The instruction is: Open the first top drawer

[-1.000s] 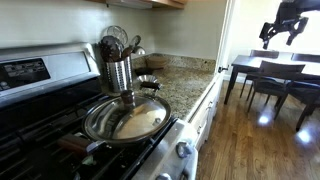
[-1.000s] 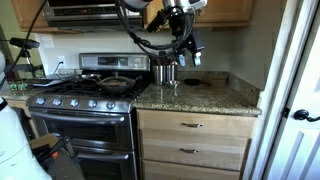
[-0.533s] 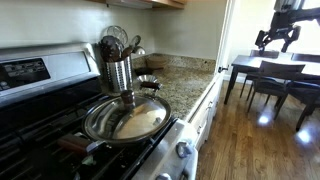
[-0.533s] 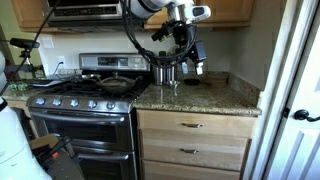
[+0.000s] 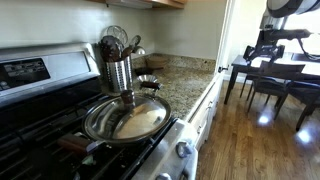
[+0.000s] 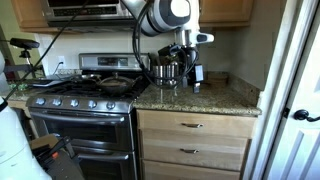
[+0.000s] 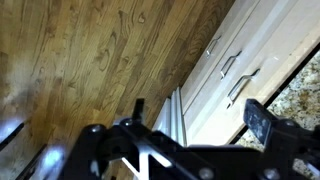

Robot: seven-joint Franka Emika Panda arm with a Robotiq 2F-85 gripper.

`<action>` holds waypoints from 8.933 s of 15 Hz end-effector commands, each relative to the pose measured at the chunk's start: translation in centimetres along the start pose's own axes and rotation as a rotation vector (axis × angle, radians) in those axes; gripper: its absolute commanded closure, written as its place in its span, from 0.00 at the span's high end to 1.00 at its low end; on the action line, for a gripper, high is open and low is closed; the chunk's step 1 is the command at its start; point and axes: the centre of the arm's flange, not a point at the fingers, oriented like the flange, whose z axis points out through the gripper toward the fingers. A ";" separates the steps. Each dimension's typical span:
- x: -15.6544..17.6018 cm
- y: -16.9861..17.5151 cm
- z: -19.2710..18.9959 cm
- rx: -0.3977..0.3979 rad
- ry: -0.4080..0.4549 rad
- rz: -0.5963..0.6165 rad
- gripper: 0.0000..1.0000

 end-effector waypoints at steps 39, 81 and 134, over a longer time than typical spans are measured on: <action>6.5 -4.5 24.6 0.284 -0.087 0.220 1.00; 8.9 -5.9 31.2 0.343 -0.163 0.259 1.00; 5.0 -4.1 28.4 0.389 -0.045 0.271 1.00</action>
